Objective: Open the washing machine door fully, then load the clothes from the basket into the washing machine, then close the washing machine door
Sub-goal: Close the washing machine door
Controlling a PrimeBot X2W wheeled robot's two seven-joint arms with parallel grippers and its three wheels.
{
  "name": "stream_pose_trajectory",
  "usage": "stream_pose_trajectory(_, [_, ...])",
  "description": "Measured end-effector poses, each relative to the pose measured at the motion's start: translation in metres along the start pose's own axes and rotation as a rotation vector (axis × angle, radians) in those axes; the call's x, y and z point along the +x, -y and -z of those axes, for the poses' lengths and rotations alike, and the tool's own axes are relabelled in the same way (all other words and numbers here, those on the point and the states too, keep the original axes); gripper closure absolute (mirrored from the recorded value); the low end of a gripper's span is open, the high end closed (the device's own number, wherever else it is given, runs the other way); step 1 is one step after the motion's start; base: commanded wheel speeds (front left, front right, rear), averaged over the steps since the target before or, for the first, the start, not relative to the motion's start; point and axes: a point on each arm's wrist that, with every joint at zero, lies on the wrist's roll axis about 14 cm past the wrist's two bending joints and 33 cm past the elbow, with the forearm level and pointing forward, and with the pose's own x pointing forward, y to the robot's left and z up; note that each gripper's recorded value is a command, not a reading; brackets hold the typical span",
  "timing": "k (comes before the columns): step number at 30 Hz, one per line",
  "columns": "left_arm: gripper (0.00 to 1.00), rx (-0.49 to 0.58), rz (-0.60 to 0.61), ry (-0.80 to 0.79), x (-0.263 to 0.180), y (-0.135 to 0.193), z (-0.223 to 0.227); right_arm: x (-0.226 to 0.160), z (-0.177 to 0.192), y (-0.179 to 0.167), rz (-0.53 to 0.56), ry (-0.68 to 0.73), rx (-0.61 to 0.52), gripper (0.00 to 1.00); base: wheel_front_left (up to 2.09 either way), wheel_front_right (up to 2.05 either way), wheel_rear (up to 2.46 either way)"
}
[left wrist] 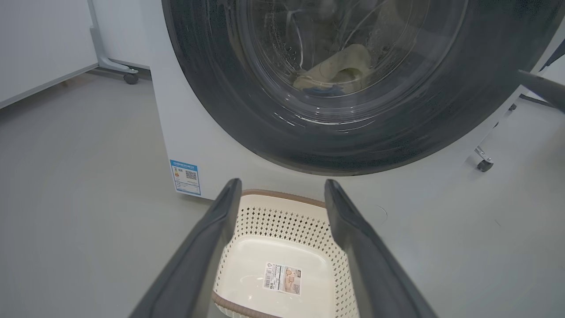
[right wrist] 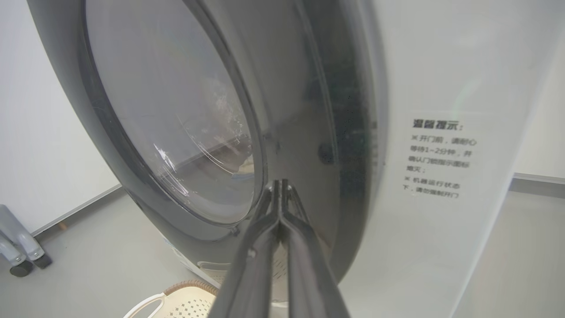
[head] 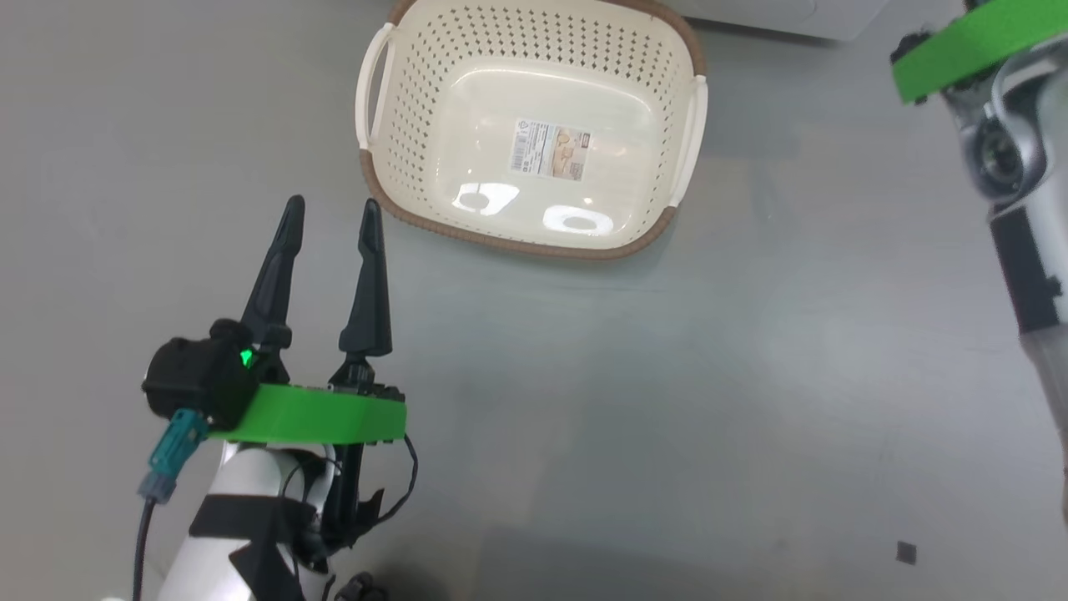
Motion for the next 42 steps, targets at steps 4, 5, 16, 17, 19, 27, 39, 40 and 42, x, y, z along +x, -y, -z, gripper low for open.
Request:
stream_pose_trajectory(4, [0.00, 0.013, 0.014, 0.025, -0.004, 0.007, -0.011, -0.029, 0.000, -0.010, -0.008, -0.028, 0.007, 1.00, 0.00, 0.00, 0.00])
stream_pose_trajectory(5, [0.00, 0.013, 0.014, 0.025, -0.004, 0.007, -0.011, -0.029, 0.000, -0.010, -0.008, -0.028, 0.007, 1.00, 0.00, 0.00, 0.00])
stream_pose_trajectory(16, [0.00, 0.029, 0.085, 0.089, -0.016, 0.036, -0.038, -0.105, -0.036, -0.028, 0.009, -0.021, -0.001, 1.00, 0.00, 0.00, 0.00])
stream_pose_trajectory(17, [0.00, 0.031, 0.090, 0.092, -0.018, 0.038, -0.040, -0.112, -0.040, -0.028, 0.014, -0.019, -0.004, 1.00, 0.00, 0.00, 0.00])
stream_pose_trajectory(19, [0.00, 0.033, 0.097, 0.099, -0.021, 0.040, -0.043, -0.124, -0.046, -0.029, 0.028, -0.015, -0.007, 1.00, 0.00, 0.00, 0.00])
stream_pose_trajectory(27, [0.00, 0.050, 0.122, 0.138, -0.040, 0.050, -0.061, -0.184, -0.071, -0.026, 0.114, 0.007, -0.046, 0.00, 0.00, 0.00, 0.00])
stream_pose_trajectory(39, [0.00, 0.085, 0.103, 0.160, -0.065, 0.050, -0.071, -0.258, -0.092, -0.014, 0.279, 0.060, -0.052, 0.00, 0.00, 0.00, 0.00])
stream_pose_trajectory(40, [0.00, 0.085, 0.102, 0.159, -0.067, 0.050, -0.071, -0.264, -0.093, -0.014, 0.291, 0.064, -0.048, 0.00, 0.00, 0.00, 0.00])
stream_pose_trajectory(42, [0.00, 0.087, 0.096, 0.157, -0.072, 0.049, -0.070, -0.273, -0.093, -0.015, 0.309, 0.067, -0.042, 0.00, 0.00, 0.00, 0.00])
